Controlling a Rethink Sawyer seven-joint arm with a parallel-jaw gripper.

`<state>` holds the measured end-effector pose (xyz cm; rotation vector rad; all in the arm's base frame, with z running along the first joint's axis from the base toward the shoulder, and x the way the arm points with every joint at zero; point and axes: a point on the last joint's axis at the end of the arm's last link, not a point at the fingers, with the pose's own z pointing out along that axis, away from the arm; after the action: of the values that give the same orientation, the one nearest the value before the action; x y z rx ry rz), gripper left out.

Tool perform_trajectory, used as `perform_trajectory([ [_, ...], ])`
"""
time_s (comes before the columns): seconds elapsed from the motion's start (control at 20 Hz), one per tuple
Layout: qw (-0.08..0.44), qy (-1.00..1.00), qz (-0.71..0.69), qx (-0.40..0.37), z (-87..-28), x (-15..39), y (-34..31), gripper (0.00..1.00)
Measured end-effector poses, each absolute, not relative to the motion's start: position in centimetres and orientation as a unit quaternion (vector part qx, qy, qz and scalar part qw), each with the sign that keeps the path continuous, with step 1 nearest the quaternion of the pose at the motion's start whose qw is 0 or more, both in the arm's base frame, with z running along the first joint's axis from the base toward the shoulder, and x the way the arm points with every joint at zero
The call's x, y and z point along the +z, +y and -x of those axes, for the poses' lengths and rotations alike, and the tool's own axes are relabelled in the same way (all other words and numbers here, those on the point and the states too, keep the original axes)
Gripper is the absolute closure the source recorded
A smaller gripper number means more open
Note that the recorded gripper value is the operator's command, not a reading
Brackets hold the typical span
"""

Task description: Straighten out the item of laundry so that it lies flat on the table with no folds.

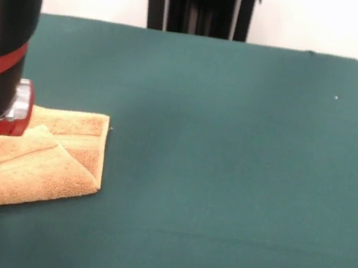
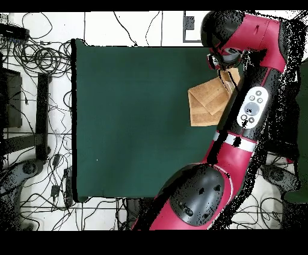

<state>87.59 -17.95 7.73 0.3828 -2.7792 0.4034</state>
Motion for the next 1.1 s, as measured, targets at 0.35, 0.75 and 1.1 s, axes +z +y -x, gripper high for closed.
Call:
perform_trajectory([
  [0.35,0.155,-0.97,-0.102,0.157,-88.2,8.0,-20.1,1.0],
  [0.75,0.124,-0.982,-0.095,0.108,-89.0,8.9,-20.3,1.0],
  [1.1,0.114,-0.984,-0.09,0.104,-89.4,10.2,-20.9,1.0],
])
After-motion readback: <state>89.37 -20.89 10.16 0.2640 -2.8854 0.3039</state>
